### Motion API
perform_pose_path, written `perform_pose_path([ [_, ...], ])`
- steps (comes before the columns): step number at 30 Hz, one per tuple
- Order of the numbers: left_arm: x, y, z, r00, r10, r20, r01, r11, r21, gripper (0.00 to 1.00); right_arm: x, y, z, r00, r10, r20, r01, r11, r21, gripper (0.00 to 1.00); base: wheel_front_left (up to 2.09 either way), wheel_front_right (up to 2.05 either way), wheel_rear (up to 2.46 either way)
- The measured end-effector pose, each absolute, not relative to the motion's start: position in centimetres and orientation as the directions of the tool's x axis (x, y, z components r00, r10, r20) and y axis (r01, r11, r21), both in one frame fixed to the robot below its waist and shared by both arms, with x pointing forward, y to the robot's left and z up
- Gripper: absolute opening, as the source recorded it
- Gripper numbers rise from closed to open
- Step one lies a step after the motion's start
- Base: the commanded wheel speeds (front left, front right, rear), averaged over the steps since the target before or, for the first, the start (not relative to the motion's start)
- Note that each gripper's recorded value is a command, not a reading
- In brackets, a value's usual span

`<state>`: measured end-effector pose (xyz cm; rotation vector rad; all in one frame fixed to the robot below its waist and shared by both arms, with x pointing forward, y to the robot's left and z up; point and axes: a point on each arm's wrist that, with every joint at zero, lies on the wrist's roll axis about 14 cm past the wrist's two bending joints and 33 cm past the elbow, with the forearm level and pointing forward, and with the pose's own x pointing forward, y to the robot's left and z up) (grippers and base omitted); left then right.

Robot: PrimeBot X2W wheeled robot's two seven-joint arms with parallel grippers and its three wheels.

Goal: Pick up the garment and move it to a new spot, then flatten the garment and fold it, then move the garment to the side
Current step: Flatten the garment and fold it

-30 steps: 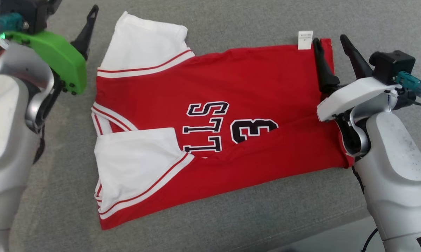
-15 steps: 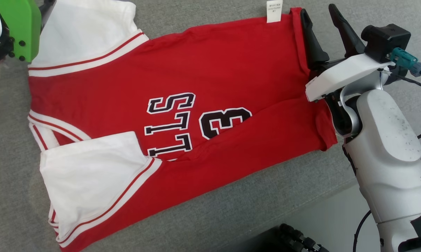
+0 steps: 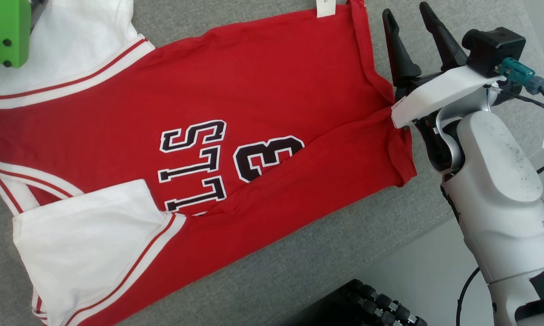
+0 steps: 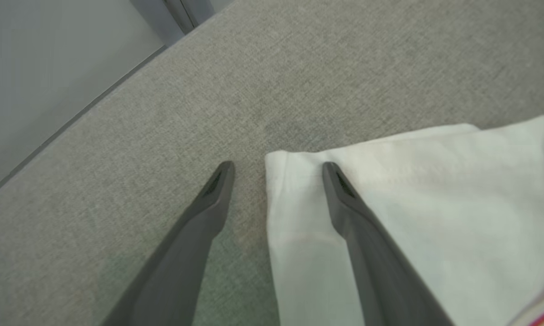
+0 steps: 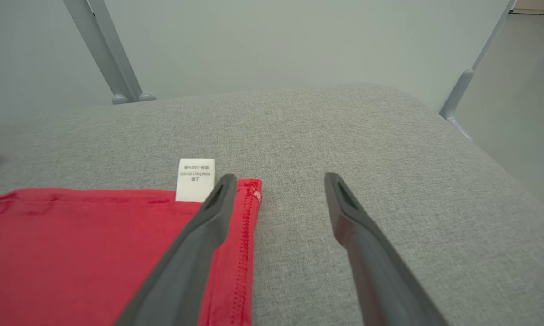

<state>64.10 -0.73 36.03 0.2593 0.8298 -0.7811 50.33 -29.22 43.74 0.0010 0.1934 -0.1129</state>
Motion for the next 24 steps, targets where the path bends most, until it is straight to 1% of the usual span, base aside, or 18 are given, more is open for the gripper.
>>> perform_pose_path([
  [1,64.0,-0.7,36.0,0.415,-0.515,-0.750,0.716,0.694,-0.080,1.00,50.4,-29.3,43.8,0.975,-0.113,-0.191,0.113,0.994,-0.013,1.00,0.00,0.00,0.00],
  [2,64.0,-0.7,36.0,0.413,-0.515,-0.751,0.715,0.694,-0.083,0.32,50.4,-29.4,43.8,0.975,-0.114,-0.191,0.114,0.993,-0.015,1.00,0.00,0.00,0.00],
  [3,64.0,-0.5,36.1,0.415,-0.513,-0.752,0.712,0.697,-0.083,0.00,50.4,-29.6,43.7,0.974,-0.117,-0.194,0.116,0.993,-0.016,1.00,0.00,0.00,0.00],
  [8,64.1,-0.4,37.2,0.450,-0.534,-0.716,0.709,0.701,-0.077,0.00,51.1,-29.5,44.2,0.976,-0.107,-0.188,0.105,0.994,-0.018,1.00,0.00,0.00,0.00],
  [12,64.0,-0.7,39.5,0.498,-0.586,-0.639,0.705,0.703,-0.094,0.00,51.6,-29.4,44.4,0.975,-0.087,-0.206,0.086,0.996,-0.015,1.00,0.00,0.00,0.00],
  [13,63.9,-0.7,40.2,0.509,-0.601,-0.616,0.696,0.708,-0.116,0.00,51.8,-29.4,44.4,0.973,-0.078,-0.216,0.076,0.997,-0.018,1.00,0.00,0.00,0.00],
  [15,63.7,-0.6,41.3,0.525,-0.629,-0.573,0.675,0.718,-0.171,0.00,52.2,-29.3,44.2,0.966,-0.060,-0.251,0.051,0.998,-0.041,1.00,0.00,0.00,0.00],
  [20,62.5,0.6,43.8,0.577,-0.649,-0.495,0.670,0.723,-0.166,0.00,53.0,-29.5,42.9,0.932,-0.034,-0.360,-0.001,0.995,-0.095,1.00,0.00,0.00,0.00],
  [24,59.9,1.7,44.1,0.568,-0.663,-0.488,0.676,0.714,-0.183,0.00,53.2,-28.9,41.2,0.890,-0.006,-0.456,-0.045,0.994,-0.102,1.00,0.00,0.00,0.00],
])
